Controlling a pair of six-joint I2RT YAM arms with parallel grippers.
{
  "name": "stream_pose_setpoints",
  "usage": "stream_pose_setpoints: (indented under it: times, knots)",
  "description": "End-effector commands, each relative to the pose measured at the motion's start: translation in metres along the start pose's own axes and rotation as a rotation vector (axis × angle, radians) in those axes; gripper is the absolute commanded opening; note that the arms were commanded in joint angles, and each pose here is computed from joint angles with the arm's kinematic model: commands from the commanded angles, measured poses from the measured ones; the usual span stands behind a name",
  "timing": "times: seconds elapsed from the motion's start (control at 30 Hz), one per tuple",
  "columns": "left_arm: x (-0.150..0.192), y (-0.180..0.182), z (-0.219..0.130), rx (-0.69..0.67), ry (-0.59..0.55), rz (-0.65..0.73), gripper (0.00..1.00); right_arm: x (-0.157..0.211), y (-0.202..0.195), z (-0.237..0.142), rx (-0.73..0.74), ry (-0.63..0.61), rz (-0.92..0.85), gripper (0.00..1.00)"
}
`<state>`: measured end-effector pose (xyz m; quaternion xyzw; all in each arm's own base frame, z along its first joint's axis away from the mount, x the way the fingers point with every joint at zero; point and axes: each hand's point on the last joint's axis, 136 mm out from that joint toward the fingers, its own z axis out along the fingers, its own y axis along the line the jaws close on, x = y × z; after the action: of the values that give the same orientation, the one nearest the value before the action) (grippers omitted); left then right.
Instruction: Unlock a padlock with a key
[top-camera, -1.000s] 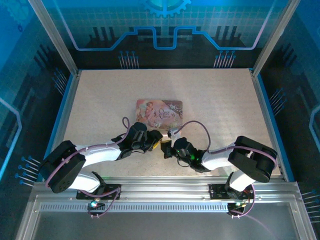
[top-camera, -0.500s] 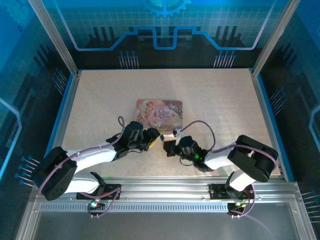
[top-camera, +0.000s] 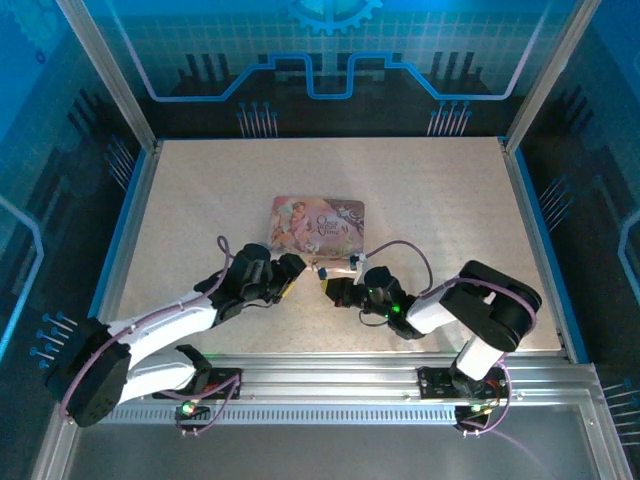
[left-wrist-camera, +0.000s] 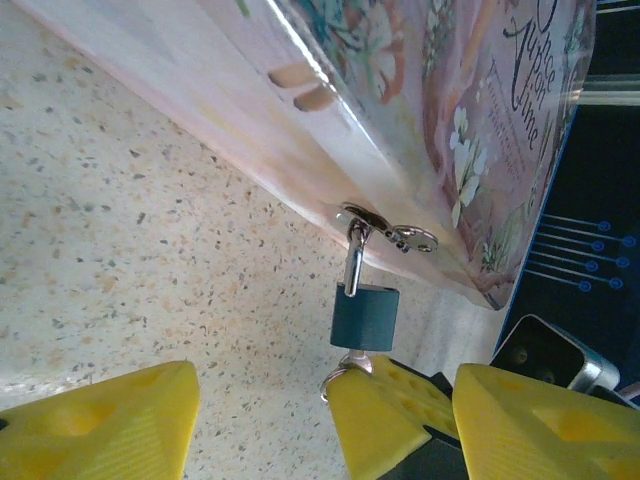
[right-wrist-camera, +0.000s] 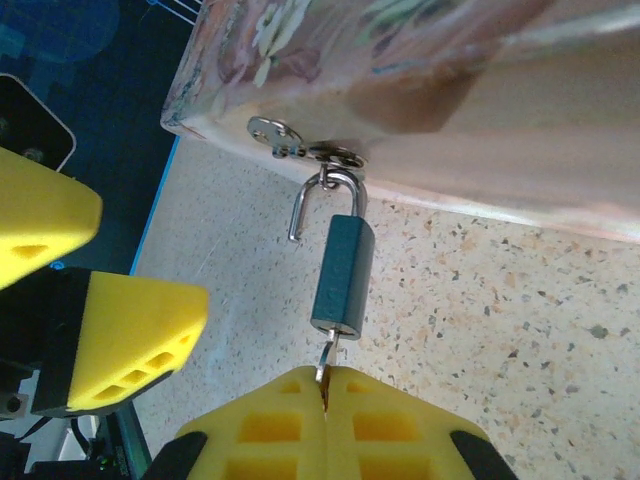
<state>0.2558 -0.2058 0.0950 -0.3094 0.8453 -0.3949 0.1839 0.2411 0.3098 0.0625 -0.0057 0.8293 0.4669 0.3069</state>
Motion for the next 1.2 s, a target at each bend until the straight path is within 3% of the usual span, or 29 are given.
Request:
stream_pose_setpoints:
  times: [0.0, 0.57, 0.83, 1.03, 1.17]
  knots:
    - [-0.008, 0.016, -0.008, -0.056, -0.031, 0.048, 0.7, 0.0, -0.007, 0.001, 0.008, -0.003, 0.04, 0.0]
    - [-0.034, 0.036, -0.036, -0.118, -0.085, 0.111, 0.82, -0.003, -0.012, -0.005, 0.062, -0.002, 0.013, 0.18]
    - [-0.056, 0.021, -0.055, -0.13, -0.107, 0.219, 0.87, -0.016, -0.006, -0.02, 0.103, -0.011, -0.069, 0.26]
    - [-0.086, 0.009, -0.07, -0.152, -0.174, 0.282, 0.99, -0.034, 0.005, -0.042, 0.122, -0.043, -0.168, 0.4]
    - [-0.111, 0.0, -0.074, -0.144, -0.211, 0.313, 0.99, -0.046, 0.011, -0.054, 0.107, -0.058, -0.195, 0.54]
